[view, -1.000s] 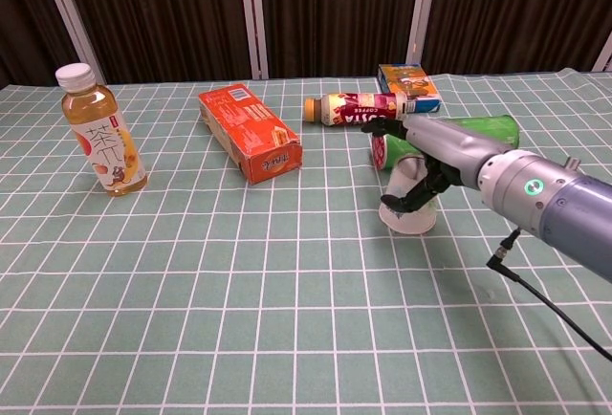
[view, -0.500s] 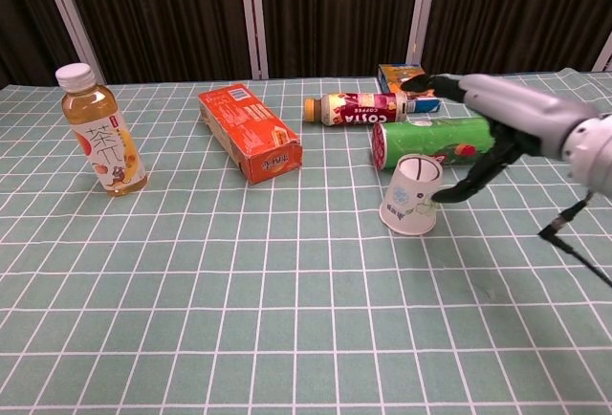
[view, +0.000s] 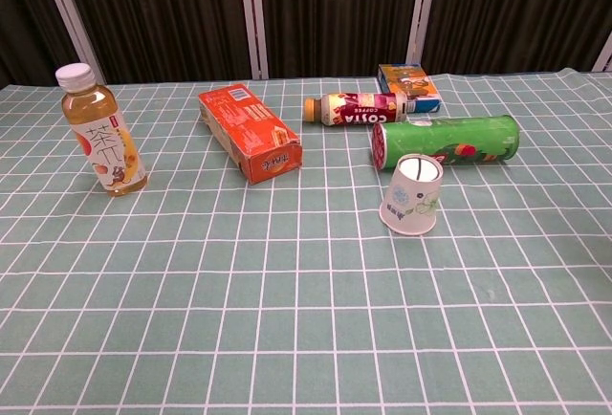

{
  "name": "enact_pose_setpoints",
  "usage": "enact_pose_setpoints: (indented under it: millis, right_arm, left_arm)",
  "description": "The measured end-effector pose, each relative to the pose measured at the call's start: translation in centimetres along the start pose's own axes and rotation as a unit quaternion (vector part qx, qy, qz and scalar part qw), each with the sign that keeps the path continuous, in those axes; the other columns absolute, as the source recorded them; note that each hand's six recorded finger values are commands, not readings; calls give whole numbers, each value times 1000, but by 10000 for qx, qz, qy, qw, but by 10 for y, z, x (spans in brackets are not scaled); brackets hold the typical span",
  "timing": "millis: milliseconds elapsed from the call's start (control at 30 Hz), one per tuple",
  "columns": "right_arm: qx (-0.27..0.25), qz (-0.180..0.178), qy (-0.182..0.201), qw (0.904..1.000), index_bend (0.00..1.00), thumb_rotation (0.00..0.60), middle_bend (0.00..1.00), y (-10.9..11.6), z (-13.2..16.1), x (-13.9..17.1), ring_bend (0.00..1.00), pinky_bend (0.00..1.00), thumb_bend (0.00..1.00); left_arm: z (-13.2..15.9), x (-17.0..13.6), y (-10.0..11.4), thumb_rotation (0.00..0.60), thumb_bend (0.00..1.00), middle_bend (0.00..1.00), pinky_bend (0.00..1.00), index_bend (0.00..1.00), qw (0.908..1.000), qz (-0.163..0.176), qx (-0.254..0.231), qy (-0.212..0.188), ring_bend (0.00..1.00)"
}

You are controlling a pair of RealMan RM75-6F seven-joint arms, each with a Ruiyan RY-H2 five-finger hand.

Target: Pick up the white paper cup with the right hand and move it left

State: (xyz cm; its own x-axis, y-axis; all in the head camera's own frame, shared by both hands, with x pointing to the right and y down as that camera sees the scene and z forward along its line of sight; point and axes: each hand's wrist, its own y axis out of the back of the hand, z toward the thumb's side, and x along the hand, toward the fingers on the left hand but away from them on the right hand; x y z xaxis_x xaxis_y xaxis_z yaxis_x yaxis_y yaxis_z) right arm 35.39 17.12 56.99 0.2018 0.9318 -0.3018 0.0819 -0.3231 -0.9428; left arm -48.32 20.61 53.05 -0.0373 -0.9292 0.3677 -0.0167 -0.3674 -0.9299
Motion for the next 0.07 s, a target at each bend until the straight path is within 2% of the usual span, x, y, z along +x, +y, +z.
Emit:
enact_pose_setpoints:
  millis: [67]
  right_arm:
    - [56, -98, -135, 9998, 0, 600, 0, 5, -9, 10, 0, 0, 0]
  left_arm:
    - [0, -1, -1, 600, 0, 0, 0, 0, 10000, -13, -8, -9, 0]
